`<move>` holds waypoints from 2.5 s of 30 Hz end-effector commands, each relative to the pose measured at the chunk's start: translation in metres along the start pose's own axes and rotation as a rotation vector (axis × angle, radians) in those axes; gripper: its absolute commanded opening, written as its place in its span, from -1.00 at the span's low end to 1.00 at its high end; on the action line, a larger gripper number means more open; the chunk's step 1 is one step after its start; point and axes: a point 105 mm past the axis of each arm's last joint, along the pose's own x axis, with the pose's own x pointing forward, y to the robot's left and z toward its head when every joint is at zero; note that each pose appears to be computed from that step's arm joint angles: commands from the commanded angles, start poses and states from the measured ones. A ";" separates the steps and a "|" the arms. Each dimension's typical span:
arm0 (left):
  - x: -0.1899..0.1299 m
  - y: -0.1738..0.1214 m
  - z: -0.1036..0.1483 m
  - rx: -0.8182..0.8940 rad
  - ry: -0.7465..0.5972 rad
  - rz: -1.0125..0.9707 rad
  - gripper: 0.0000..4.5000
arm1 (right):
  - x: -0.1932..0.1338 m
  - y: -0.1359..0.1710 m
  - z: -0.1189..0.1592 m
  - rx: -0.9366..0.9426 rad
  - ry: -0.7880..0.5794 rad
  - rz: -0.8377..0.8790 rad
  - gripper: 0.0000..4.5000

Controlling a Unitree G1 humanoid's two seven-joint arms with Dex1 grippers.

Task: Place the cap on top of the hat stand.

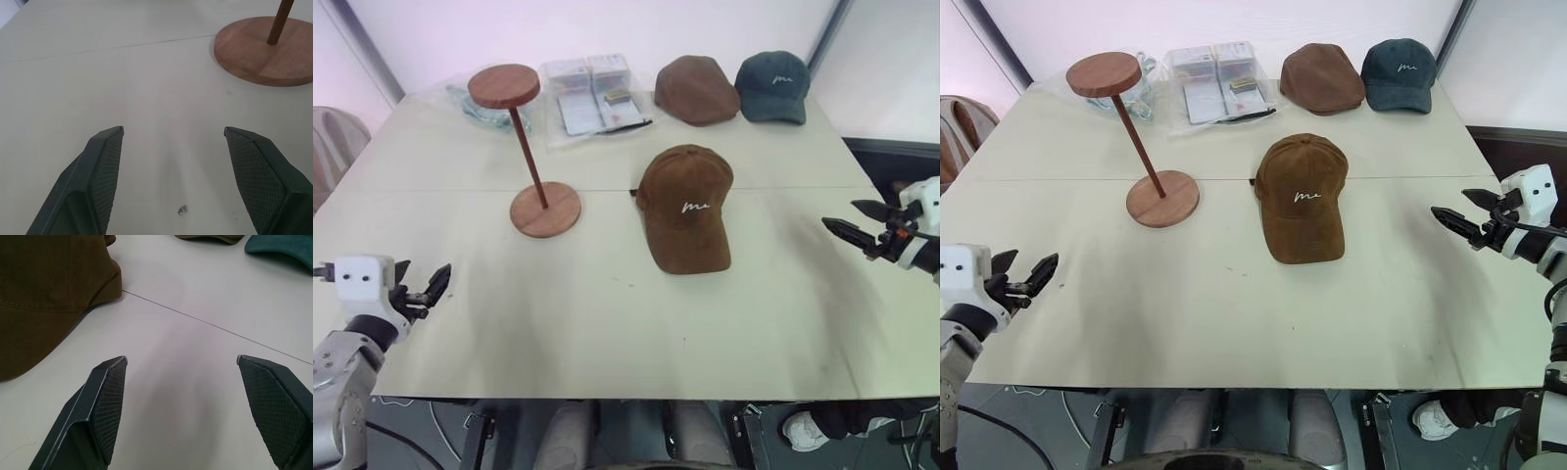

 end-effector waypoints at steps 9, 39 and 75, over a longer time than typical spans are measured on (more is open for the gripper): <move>-0.001 0.000 0.009 0.035 -0.034 -0.013 0.52 | -0.005 0.001 0.015 -0.035 -0.039 0.003 0.62; -0.004 -0.031 0.056 0.081 -0.065 -0.313 0.52 | -0.005 0.005 0.020 -0.101 -0.030 -0.007 0.62; 0.005 -0.079 0.089 -0.010 -0.058 -0.665 0.52 | -0.004 0.136 -0.038 -1.148 0.027 0.089 0.62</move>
